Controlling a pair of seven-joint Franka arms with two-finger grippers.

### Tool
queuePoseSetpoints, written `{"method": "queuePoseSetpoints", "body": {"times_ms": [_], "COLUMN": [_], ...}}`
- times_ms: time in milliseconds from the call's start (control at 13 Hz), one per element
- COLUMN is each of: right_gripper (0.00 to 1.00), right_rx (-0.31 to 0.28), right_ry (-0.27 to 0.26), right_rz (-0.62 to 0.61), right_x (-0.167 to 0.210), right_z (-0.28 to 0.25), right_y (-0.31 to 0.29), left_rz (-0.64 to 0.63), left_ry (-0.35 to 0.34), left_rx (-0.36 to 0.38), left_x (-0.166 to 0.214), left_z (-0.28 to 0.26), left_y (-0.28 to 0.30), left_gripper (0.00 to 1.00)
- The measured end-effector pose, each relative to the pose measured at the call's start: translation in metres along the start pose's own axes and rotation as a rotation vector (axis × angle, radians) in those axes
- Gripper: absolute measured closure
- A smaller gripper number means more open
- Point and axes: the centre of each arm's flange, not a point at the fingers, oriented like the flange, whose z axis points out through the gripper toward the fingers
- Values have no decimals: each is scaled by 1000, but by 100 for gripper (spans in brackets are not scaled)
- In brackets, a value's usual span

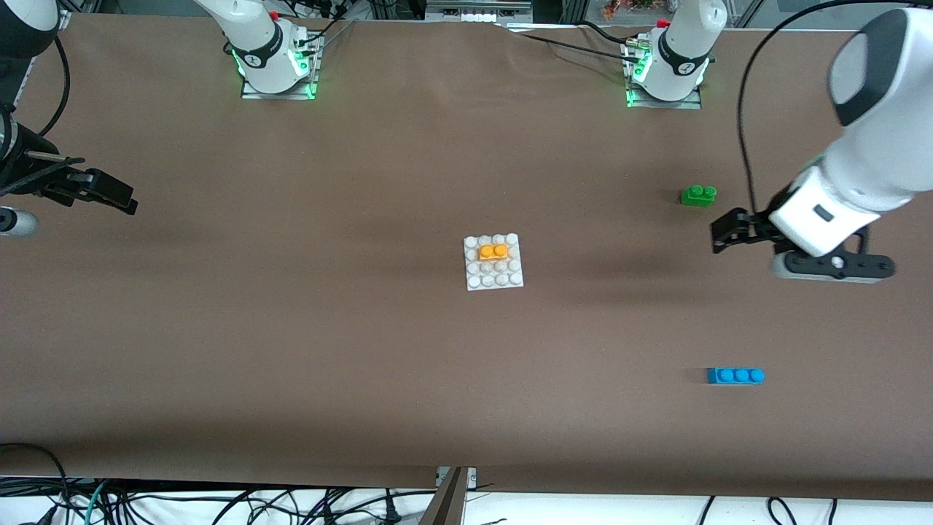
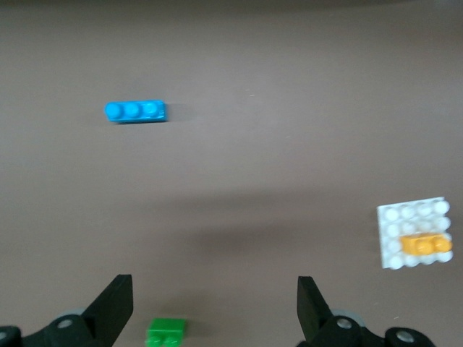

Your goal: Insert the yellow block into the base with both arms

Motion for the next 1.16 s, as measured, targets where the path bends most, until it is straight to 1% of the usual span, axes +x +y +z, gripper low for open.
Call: {"method": "queuePoseSetpoints", "body": {"times_ms": [231, 540, 1157], "right_gripper": [1, 1, 1], "right_rx": [0, 0, 0], "right_ry": [0, 0, 0], "right_rz": [0, 0, 0], "right_x": [0, 0, 0], "right_z": [0, 0, 0], "right_y": [0, 0, 0], "left_rz": [32, 1, 0], "left_ry": [-10, -17, -27], "left_rx": [5, 4, 3], "left_x": [-1, -3, -4], "left_z": [-2, -2, -1], "left_y": [-39, -72, -74], "left_gripper": [0, 0, 0]}}
